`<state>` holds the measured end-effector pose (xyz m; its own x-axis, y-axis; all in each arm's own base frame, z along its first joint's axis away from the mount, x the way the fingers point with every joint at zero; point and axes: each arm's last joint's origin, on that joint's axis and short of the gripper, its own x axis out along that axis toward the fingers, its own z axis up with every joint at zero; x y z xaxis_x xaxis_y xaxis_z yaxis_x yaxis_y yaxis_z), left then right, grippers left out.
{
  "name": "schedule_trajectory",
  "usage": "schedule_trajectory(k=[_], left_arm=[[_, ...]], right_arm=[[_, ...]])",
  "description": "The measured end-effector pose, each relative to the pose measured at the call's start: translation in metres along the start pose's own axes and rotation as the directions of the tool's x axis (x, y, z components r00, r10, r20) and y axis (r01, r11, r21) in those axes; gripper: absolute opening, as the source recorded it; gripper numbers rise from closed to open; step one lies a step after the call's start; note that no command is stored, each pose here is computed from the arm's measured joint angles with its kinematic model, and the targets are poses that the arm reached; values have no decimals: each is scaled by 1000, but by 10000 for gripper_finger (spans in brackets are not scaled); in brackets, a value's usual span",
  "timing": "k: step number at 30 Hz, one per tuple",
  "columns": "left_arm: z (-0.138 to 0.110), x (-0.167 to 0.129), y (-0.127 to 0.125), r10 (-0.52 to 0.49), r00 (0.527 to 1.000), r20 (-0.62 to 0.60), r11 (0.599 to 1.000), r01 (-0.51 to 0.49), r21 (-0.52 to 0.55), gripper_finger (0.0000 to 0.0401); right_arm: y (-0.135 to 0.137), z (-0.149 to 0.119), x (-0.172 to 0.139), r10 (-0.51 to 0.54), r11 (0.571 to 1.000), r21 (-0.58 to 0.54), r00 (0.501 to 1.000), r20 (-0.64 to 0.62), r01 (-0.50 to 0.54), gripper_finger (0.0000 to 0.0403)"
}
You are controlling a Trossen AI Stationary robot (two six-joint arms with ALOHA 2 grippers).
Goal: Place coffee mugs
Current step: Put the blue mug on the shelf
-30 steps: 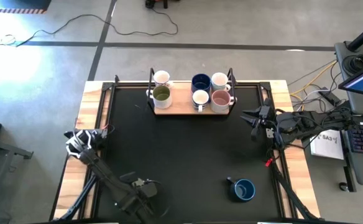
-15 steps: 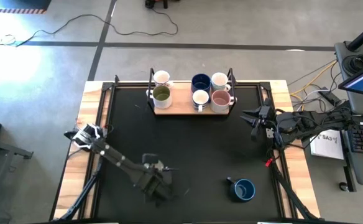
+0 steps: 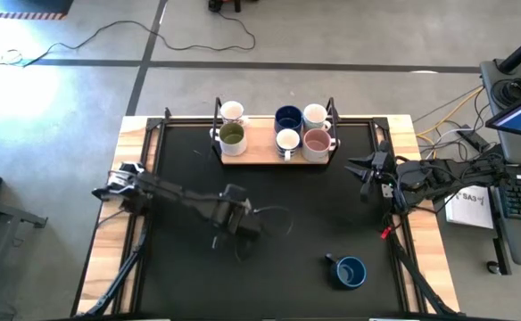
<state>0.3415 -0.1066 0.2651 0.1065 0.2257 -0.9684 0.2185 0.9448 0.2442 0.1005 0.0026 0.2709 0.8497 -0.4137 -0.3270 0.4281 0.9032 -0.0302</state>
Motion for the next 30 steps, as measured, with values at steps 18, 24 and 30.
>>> schedule_trajectory(k=[18,24,30], left_arm=[[-1,-19,113,69,995,66,988,-78,133,7],[-9,-25,155,106,991,82,982,-118,149,7],[-20,-29,189,140,986,95,976,-153,153,7]], right_arm=[[0,0,0,0,1000,0,1000,0,0,121],[0,0,0,0,1000,0,1000,0,0,121],[0,0,0,0,1000,0,1000,0,0,121]])
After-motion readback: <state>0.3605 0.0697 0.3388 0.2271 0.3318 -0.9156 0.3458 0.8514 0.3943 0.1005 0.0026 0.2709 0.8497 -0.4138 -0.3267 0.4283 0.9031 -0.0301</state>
